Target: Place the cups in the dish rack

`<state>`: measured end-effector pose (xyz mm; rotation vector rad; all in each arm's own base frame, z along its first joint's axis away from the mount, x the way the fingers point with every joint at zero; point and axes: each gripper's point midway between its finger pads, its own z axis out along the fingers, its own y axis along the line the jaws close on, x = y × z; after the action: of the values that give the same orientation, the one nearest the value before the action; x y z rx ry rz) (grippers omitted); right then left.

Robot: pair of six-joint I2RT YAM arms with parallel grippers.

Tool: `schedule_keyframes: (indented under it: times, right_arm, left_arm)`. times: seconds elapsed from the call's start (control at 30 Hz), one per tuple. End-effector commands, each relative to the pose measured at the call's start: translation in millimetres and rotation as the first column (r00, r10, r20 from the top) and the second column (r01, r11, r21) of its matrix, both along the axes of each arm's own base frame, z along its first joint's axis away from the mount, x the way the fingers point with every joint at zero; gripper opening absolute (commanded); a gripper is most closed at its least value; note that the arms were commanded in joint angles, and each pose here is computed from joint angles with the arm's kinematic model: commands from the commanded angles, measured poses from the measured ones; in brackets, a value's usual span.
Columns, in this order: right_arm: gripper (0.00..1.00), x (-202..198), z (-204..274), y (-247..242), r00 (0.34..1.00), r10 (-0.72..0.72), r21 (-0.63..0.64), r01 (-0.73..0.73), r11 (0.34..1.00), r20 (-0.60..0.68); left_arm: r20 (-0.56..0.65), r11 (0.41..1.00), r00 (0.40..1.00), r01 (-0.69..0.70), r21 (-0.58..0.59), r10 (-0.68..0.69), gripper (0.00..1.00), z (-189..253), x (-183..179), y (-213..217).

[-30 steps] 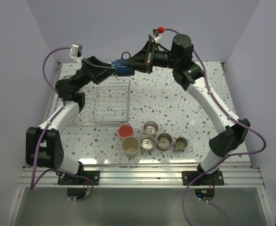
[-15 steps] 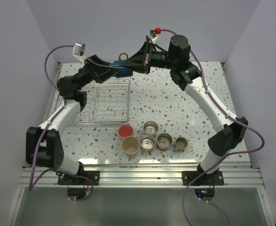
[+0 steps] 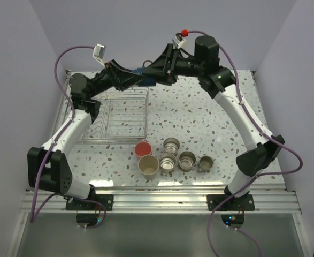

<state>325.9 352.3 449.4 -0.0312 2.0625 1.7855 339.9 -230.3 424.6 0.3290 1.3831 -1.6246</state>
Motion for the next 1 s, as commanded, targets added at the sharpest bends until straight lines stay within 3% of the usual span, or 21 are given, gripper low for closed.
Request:
schedule_keyframes:
  times: [0.0, 0.2, 0.3, 0.37, 0.4, 0.43, 0.5, 0.57, 0.63, 0.7, 0.8, 0.97]
  right_arm:
    - [0.55, 5, -22, -26, 0.998, -0.067, -0.154, 0.068, 0.986, 0.006]
    - [0.61, 19, -32, -64, 0.984, -0.179, -0.239, 0.177, 0.955, 0.014]
    - [0.61, 22, -41, -88, 0.974, -0.227, -0.301, 0.223, 0.927, 0.02]
    - [0.61, 22, -53, -101, 0.969, -0.247, -0.359, 0.242, 0.901, 0.033]
    - [0.61, 22, -55, -108, 0.965, -0.259, -0.378, 0.256, 0.89, 0.043]
    - [0.6, 22, -59, -113, 0.96, -0.273, -0.402, 0.272, 0.874, 0.055]
    - [0.59, 18, -71, -119, 0.963, -0.265, -0.445, 0.262, 0.856, 0.056]
    - [0.59, 13, -81, -123, 0.964, -0.261, -0.471, 0.255, 0.844, 0.054]
    - [0.58, 10, -83, -126, 0.964, -0.257, -0.486, 0.258, 0.835, 0.07]
    - [0.58, 9, -89, -132, 0.963, -0.258, -0.516, 0.262, 0.815, 0.081]
    - [0.57, 8, -91, -137, 0.963, -0.256, -0.542, 0.262, 0.798, 0.089]
    - [0.56, 10, -98, -138, 0.966, -0.246, -0.567, 0.246, 0.786, 0.079]
  left_arm:
    - [0.064, 0.992, 0.993, -0.105, 0.067, 0.1, 0.0, 17, 6, 3]
    - [0.02, 0.97, 0.979, -0.202, 0.132, 0.201, 0.0, 2, 31, 20]
    - [0.009, 0.933, 0.958, -0.28, 0.228, 0.285, 0.0, -12, 54, 31]
    - [0.021, 0.867, 0.926, -0.36, 0.345, 0.376, 0.0, -26, 73, 41]
    - [-0.064, 0.814, 0.892, -0.376, 0.442, 0.447, 0.0, -58, 87, 49]
    - [-0.032, 0.782, 0.878, -0.409, 0.469, 0.478, 0.0, -53, 93, 54]
    - [-0.021, 0.672, 0.825, -0.444, 0.593, 0.564, 0.0, -88, 111, 71]
    - [0.026, 0.593, 0.815, -0.444, 0.672, 0.579, 0.0, -109, 124, 74]
    - [0.079, 0.473, 0.787, -0.444, 0.761, 0.612, 0.0, -128, 131, 85]
    - [0.087, 0.405, 0.789, -0.403, 0.821, 0.608, 0.0, -155, 135, 83]
    - [0.072, 0.366, 0.786, -0.365, 0.856, 0.614, 0.0, -184, 137, 80]
    - [0.02, 0.352, 0.792, -0.294, 0.889, 0.61, 0.0, -229, 144, 61]
